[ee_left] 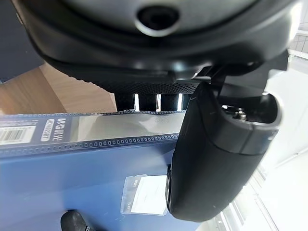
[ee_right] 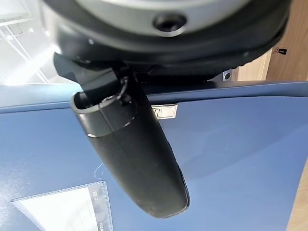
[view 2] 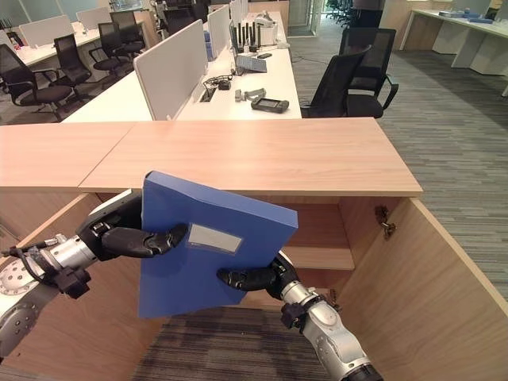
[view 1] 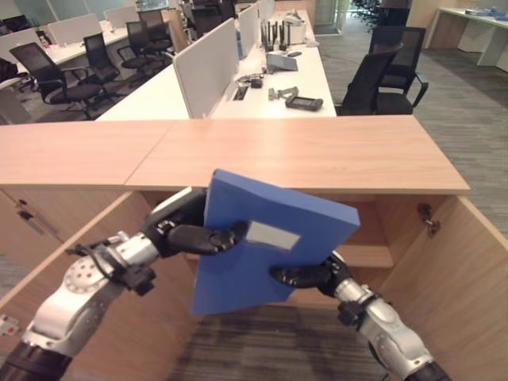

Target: Put the empty folder in the office cabinet

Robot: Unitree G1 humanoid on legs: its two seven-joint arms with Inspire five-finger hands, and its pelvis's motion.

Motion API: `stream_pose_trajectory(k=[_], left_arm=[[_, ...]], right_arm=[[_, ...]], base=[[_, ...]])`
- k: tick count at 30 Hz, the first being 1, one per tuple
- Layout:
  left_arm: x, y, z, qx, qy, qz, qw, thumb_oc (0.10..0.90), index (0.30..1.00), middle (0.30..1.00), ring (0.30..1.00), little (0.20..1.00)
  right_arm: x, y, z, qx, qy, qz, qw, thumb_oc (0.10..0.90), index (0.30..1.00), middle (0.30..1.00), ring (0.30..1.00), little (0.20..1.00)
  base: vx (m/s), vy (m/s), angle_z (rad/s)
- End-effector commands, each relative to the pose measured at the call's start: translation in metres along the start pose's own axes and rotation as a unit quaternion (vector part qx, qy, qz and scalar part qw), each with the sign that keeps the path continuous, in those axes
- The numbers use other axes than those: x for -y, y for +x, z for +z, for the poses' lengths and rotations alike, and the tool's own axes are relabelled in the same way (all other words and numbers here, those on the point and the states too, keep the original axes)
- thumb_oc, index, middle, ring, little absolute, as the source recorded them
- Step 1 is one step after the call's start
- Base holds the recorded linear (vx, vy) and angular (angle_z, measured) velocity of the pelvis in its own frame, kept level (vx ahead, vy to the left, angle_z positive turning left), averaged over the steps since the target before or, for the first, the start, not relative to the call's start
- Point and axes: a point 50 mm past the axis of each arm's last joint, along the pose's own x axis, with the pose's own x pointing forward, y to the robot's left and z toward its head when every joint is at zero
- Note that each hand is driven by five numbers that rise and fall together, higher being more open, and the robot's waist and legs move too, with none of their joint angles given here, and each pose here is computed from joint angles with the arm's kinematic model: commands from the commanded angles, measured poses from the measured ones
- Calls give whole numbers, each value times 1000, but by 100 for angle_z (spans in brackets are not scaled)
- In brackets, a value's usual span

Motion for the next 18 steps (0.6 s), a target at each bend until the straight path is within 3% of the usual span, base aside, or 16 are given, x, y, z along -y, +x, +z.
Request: stream_pose_trajectory(k=[1, 13, 14, 15, 18], left_arm=[[3, 20, 51, 89, 40, -73, 993, 400, 300, 300, 300, 300], [11, 28, 47, 108, 9, -87, 990, 400, 300, 300, 300, 300], [11, 28, 47, 109, 9, -87, 990, 400, 300, 300, 300, 300], [11, 29, 47, 118, 8, -84, 989, 400, 300, 300, 300, 300], [9, 28, 49, 128, 9, -76, 989, 400, 300, 300, 300, 300]], right_arm=[[-56, 30, 97, 217, -21, 155, 964, 800, 900, 900, 900, 900], [-66, 33, 115, 248, 6, 187, 950, 800, 900, 900, 900, 900], [-66, 33, 115, 248, 6, 187, 950, 733, 799, 799, 799, 799], [-68, 32, 114, 246, 12, 196, 949, 400, 300, 300, 300, 300], [-68, 30, 112, 244, 15, 200, 949, 400, 300, 300, 300, 300]], base=[[0, 0, 0], [0, 0, 0], [0, 0, 0], [0, 0, 0], [0, 0, 0]])
